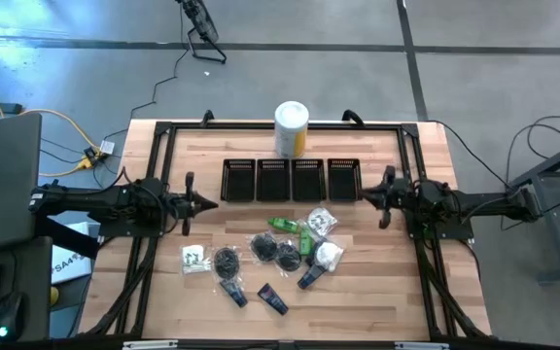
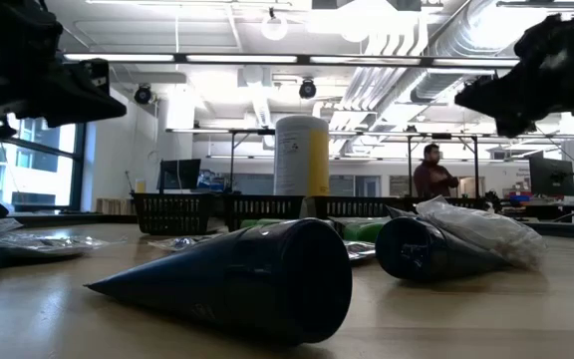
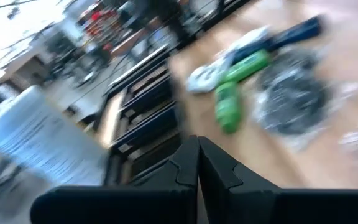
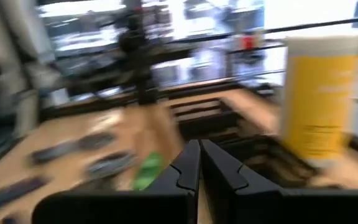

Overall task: Pick & Place Travel size toiletries
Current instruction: Put the bottom right cotton pack into the right black bin

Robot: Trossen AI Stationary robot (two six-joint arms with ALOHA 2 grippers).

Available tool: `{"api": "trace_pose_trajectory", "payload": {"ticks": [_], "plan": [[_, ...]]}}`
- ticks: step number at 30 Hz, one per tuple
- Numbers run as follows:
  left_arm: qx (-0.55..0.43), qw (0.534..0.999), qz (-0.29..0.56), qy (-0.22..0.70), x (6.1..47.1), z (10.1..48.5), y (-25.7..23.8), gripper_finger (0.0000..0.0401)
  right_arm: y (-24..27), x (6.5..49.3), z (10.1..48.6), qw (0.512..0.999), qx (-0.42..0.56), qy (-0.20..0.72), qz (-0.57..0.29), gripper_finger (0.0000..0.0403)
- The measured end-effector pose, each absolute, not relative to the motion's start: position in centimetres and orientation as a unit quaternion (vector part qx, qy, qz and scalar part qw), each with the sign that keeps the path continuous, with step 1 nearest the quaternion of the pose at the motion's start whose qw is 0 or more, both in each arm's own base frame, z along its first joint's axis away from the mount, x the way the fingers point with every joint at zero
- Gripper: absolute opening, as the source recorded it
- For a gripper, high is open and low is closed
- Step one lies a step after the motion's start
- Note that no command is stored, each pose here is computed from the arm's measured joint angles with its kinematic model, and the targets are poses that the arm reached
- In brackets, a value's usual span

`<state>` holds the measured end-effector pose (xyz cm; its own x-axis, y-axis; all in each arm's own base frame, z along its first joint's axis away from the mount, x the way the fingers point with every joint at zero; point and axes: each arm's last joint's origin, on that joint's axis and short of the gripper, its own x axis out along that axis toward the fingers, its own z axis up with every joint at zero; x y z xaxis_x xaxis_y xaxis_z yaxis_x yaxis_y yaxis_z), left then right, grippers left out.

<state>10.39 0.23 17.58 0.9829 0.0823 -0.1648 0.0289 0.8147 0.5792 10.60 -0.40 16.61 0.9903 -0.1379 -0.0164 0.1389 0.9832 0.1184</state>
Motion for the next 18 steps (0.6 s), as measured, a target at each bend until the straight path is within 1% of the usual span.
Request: {"api": "trace_pose_trajectory", "payload": {"ticks": [3, 18], "plan": [[0.324, 0.94, 0.043, 0.103, 10.36, 17.57, 0.43, 0.0001, -0.23, 10.61, 16.56, 0.998, 0.04, 0.009, -0.04, 0.0009], [0.321, 0.94, 0.052, 0.106, 10.35, 17.56, 0.48, 0.0001, -0.31, 10.6, 17.11, 0.998, 0.025, -0.019, -0.052, 0.0009]]}}
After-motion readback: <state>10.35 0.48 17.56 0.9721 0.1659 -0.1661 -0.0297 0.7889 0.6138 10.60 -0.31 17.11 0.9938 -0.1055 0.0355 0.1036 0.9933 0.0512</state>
